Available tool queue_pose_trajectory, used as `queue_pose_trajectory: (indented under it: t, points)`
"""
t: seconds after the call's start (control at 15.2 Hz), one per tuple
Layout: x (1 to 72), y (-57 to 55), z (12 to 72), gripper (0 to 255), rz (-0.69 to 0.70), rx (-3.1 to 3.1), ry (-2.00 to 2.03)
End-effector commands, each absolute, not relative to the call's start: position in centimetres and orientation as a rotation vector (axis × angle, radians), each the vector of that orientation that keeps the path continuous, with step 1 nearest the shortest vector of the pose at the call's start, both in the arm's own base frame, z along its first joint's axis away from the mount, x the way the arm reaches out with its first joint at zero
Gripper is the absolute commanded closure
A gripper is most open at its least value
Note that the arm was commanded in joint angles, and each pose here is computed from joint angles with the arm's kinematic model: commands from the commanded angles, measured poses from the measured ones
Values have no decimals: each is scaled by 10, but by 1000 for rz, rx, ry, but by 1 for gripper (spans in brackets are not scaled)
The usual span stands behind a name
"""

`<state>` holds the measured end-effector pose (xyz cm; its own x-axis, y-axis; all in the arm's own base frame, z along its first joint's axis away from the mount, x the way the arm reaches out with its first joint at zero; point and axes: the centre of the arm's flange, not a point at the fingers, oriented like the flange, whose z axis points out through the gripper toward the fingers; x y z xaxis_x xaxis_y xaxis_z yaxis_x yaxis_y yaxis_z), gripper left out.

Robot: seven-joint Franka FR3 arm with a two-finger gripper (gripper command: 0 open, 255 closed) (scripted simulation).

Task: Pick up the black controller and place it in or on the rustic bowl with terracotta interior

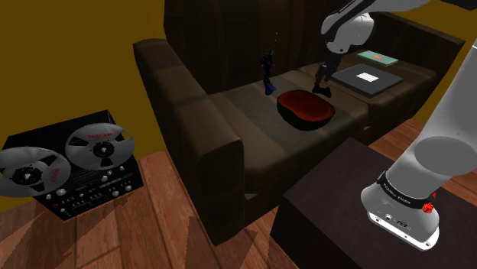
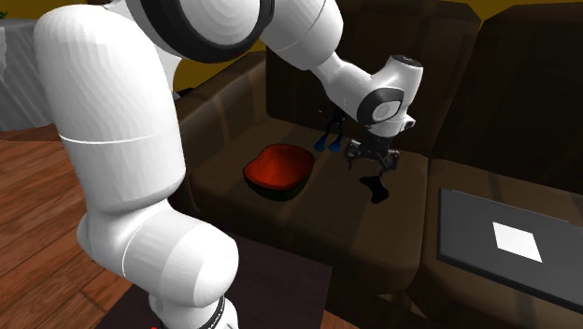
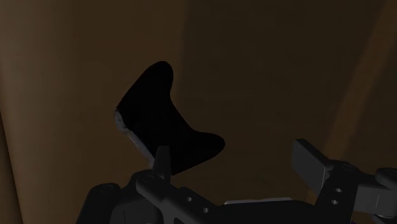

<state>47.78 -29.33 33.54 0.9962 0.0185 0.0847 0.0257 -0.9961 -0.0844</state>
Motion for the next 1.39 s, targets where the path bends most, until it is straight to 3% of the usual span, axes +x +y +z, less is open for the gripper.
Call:
queue_pose_trajectory:
  t: [0.0, 0.92, 0.99, 1.32]
  points:
    - [480, -298, 323, 0, -132, -3051, -35]
    - [483, -295, 294, 0, -132, -3051, -35]
    - [483, -295, 294, 255, -132, -3051, -35]
    - [483, -295, 294, 255, -132, -3051, -35]
